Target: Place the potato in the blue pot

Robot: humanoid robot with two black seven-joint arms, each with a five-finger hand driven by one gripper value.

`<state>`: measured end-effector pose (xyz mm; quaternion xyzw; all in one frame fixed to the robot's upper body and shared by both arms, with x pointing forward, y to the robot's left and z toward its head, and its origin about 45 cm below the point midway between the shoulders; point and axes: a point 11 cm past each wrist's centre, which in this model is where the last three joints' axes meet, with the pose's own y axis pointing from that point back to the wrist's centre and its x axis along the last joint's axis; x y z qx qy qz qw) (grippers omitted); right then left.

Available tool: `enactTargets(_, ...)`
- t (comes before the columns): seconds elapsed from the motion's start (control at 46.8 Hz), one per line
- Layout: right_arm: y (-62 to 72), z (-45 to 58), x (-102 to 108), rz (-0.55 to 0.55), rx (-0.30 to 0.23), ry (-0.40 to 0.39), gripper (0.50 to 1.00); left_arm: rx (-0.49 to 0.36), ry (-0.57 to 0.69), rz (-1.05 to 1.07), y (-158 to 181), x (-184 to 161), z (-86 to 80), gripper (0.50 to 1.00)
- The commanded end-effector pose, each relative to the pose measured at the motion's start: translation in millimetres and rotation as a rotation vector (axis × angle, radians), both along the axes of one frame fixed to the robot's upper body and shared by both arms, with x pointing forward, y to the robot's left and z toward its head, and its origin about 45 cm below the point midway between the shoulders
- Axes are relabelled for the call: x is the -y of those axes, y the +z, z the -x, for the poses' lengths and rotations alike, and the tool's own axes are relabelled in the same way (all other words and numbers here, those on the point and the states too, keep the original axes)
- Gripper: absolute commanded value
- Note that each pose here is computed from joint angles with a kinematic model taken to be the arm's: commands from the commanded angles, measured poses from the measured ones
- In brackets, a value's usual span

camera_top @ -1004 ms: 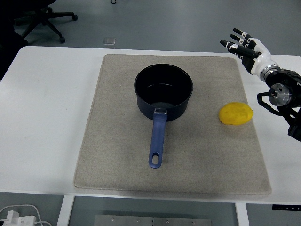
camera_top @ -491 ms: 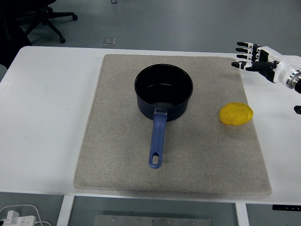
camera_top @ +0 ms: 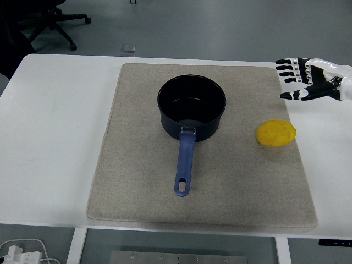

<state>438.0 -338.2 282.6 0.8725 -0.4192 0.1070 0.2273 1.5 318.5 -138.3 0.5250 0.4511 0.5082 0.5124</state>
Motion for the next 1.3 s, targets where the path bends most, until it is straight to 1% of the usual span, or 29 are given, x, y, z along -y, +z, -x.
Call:
enactTargets(0.0, 4.7, 11.0, 3, 0.03, -0.007, 0.043, 0.928, 0.0, -0.001, 0.001, 0, 0, 0.0, 0.996)
enactTargets(0.085, 15.9, 23.6, 7, 0.026, -0.031, 0.098, 0.928, 0.0, -0.001, 0.007, 0, 2, 0.2, 0.996)
enactTargets(0.15, 21.7, 30.7, 4, 0.023, -0.035, 0.13, 0.928, 0.0, -0.001, 0.007, 0, 2, 0.2, 0.996)
enactTargets(0.214, 21.1, 37.9, -1, 0.029, -0.047, 0.161, 0.928, 0.0, 0.001, 0.007, 0, 2, 0.0, 0.996)
enactTargets(0.299, 23.9, 46.1, -6, 0.033, -0.05, 0.192, 0.928, 0.0, 0.001, 0.007, 0, 2, 0.0, 0.996)
enactTargets(0.363, 24.3, 50.7, -9, 0.055, -0.047, 0.215, 0.928, 0.0, 0.001, 0.007, 0, 2, 0.0, 0.996)
enactTargets(0.427, 20.7, 53.6, -12, 0.096, -0.037, 0.234, 0.928, 0.0, 0.001, 0.007, 0, 2, 0.0, 0.996)
enactTargets(0.47, 18.2, 53.7, -11, 0.121, -0.025, 0.233, 0.928, 0.0, 0.001, 0.007, 0, 2, 0.0, 0.996)
enactTargets(0.556, 17.0, 49.8, -12, 0.161, 0.022, 0.218, 0.928, 0.0, -0.001, 0.007, 0, 2, 0.2, 0.996)
enactTargets(0.662, 15.3, 48.6, -19, 0.186, 0.071, 0.244, 0.928, 0.0, 0.001, 0.007, 0, 2, 0.0, 0.996)
enactTargets(0.748, 10.7, 48.1, -23, 0.204, 0.095, 0.251, 0.928, 0.0, 0.001, 0.007, 0, 2, 0.0, 0.996)
enactTargets(0.833, 9.0, 48.1, -28, 0.213, 0.12, 0.268, 0.928, 0.0, 0.001, 0.007, 0, 2, 0.0, 0.996)
enactTargets(0.897, 2.4, 49.8, -33, 0.22, 0.13, 0.285, 0.928, 0.0, 0.001, 0.007, 0, 2, 0.0, 0.996)
enactTargets(1.068, -15.3, 49.9, -42, 0.26, 0.175, 0.283, 0.928, 0.002, 0.002, 0.006, 0, 2, -0.1, 0.996)
enactTargets(1.218, -26.9, 51.2, -48, 0.253, 0.173, 0.278, 0.928, 0.0, 0.004, 0.006, 0, 2, -0.1, 0.996)
enactTargets(1.282, -29.6, 49.7, -49, 0.25, 0.18, 0.267, 0.928, 0.002, 0.004, 0.006, 0, 2, -0.3, 0.996)
